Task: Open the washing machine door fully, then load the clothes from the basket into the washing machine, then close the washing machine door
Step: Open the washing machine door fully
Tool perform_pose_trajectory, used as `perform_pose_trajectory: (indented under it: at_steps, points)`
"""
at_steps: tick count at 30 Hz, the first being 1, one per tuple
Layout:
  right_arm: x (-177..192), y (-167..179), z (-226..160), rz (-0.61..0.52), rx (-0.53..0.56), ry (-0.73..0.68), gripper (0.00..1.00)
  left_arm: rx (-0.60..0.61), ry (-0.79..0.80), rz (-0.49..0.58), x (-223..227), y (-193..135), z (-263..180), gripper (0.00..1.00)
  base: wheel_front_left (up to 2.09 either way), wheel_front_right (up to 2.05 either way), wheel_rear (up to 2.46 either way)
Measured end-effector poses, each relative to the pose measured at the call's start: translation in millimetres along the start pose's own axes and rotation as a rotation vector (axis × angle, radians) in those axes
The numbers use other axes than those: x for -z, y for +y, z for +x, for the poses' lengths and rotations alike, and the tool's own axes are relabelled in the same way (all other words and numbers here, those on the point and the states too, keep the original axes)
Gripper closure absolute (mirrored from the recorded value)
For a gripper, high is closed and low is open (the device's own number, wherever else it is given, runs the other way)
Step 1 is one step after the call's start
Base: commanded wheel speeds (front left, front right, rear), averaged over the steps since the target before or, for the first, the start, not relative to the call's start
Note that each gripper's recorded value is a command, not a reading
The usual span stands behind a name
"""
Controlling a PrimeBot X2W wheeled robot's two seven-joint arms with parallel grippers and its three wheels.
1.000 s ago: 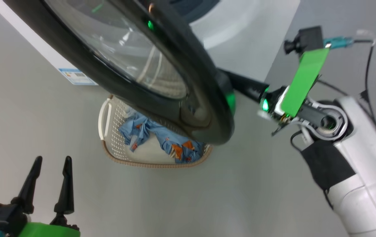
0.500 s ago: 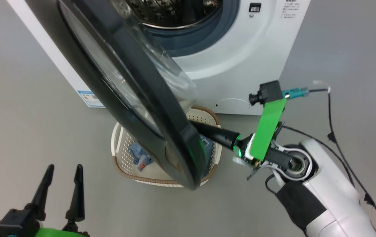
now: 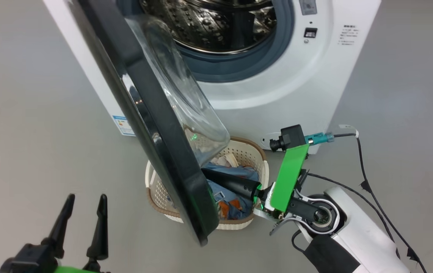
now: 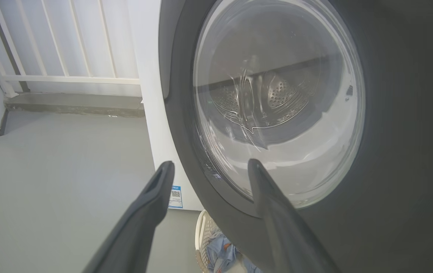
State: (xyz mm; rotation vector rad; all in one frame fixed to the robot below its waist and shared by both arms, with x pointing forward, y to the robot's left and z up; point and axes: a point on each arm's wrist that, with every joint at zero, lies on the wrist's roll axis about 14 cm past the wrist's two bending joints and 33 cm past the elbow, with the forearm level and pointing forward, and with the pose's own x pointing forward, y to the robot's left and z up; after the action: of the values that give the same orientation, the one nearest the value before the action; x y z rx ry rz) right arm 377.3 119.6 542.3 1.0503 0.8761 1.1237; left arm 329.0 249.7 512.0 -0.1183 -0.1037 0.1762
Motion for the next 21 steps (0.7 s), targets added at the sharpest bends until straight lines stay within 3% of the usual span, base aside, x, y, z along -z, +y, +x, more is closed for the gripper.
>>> perform_pose_trajectory:
  at_steps: [21]
  points:
    - [47.5, 22.5, 41.0, 0.004, -0.049, 0.124, 1.00, -0.071, -0.030, -0.013, -12.3, 16.2, -44.3, 0.00, 0.00, 0.00, 0.00]
